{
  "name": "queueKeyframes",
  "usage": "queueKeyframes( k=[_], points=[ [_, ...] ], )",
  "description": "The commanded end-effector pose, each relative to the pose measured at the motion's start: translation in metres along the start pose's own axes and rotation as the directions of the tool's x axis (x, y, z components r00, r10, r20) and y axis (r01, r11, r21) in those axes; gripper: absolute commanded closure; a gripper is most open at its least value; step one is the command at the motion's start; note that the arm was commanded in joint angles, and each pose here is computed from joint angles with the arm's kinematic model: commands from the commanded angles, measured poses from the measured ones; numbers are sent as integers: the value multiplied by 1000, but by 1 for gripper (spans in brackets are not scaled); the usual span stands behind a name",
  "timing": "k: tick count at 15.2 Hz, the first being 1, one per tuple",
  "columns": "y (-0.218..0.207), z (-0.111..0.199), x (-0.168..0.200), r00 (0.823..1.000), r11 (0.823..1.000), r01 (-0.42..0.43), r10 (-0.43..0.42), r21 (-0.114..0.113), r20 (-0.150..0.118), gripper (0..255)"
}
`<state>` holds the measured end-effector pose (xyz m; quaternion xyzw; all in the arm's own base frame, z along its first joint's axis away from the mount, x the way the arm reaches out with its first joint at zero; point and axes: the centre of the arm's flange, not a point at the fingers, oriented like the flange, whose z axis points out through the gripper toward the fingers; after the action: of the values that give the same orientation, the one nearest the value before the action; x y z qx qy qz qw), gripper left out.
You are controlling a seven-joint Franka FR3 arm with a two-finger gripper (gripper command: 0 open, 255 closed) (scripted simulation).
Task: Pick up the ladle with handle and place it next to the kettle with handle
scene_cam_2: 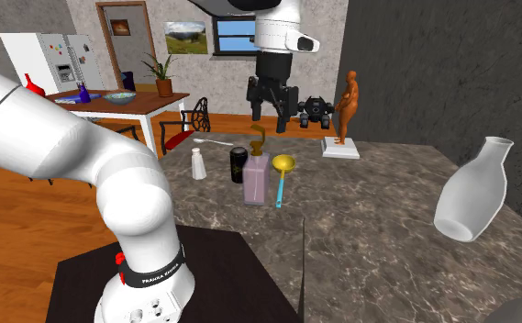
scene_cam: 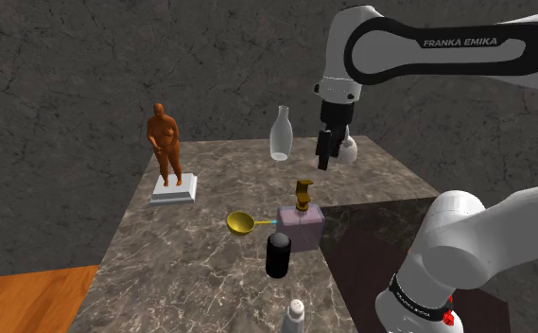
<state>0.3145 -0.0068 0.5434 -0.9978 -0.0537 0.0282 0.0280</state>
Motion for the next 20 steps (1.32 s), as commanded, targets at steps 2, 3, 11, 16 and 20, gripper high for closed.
queueKeyframes(
  k=[2,3,11,16,20],
  points=[
    [-4,10,7,999,999,36,-36,-10,-8,0],
    [-8,20,13,997,997,72,-73,-21,-16,0],
    [-45,102,64,932,930,350,-358,-116,-63,0],
    [-72,153,92,848,844,505,-524,-179,-78,0],
    [-95,194,112,761,754,614,-644,-231,-81,0]
  ],
)
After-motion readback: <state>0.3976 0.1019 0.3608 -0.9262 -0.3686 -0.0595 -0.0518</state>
